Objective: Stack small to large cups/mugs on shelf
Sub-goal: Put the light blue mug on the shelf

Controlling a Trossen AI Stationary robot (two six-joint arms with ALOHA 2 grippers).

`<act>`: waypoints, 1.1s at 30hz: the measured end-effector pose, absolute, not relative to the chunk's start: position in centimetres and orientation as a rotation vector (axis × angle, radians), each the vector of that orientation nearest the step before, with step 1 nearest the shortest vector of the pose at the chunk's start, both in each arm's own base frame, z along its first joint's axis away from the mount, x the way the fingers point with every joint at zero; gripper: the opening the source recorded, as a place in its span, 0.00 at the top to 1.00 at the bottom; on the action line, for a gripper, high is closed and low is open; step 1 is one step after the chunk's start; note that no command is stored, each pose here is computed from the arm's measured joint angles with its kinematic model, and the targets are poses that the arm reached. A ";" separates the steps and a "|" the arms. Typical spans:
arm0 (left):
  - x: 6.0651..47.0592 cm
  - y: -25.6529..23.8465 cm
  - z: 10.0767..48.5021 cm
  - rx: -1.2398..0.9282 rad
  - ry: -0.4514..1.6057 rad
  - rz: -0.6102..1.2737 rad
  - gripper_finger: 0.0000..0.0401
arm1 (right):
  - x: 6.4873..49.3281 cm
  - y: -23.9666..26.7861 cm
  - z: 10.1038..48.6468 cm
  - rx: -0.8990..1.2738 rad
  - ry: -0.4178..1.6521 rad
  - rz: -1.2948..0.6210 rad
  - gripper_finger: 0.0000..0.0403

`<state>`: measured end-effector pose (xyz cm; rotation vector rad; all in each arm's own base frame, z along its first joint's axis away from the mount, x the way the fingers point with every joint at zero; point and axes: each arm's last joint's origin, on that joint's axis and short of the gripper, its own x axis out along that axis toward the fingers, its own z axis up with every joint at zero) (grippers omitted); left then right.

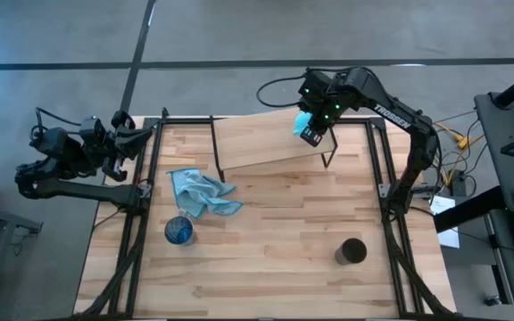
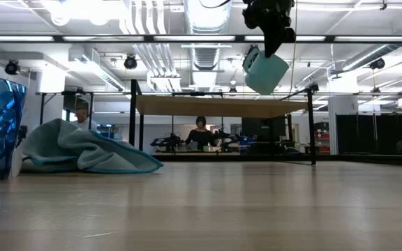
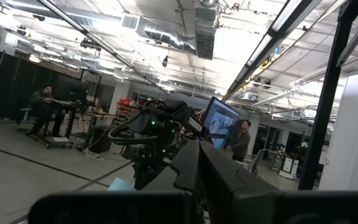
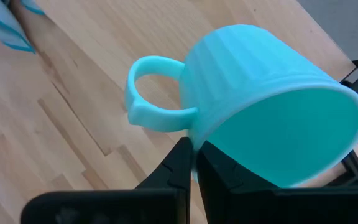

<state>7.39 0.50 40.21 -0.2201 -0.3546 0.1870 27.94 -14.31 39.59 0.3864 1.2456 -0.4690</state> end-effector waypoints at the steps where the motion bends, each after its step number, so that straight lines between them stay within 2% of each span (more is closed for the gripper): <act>1: 7.4 0.5 40.2 -0.220 -0.355 0.187 1.00 | 27.9 -14.3 39.6 0.387 1.247 -0.469 0.97; 19: 7.4 0.5 40.2 -0.220 -0.355 0.187 1.00 | 28.0 -14.3 39.1 0.388 1.265 -0.454 0.96; 29: 7.4 0.5 40.2 -0.220 -0.354 0.187 1.00 | 28.0 -14.3 39.0 0.350 1.277 -0.424 0.73; 33: 7.4 0.5 40.2 -0.220 -0.355 0.187 1.00 | 28.0 -14.3 39.0 0.347 1.278 -0.422 0.71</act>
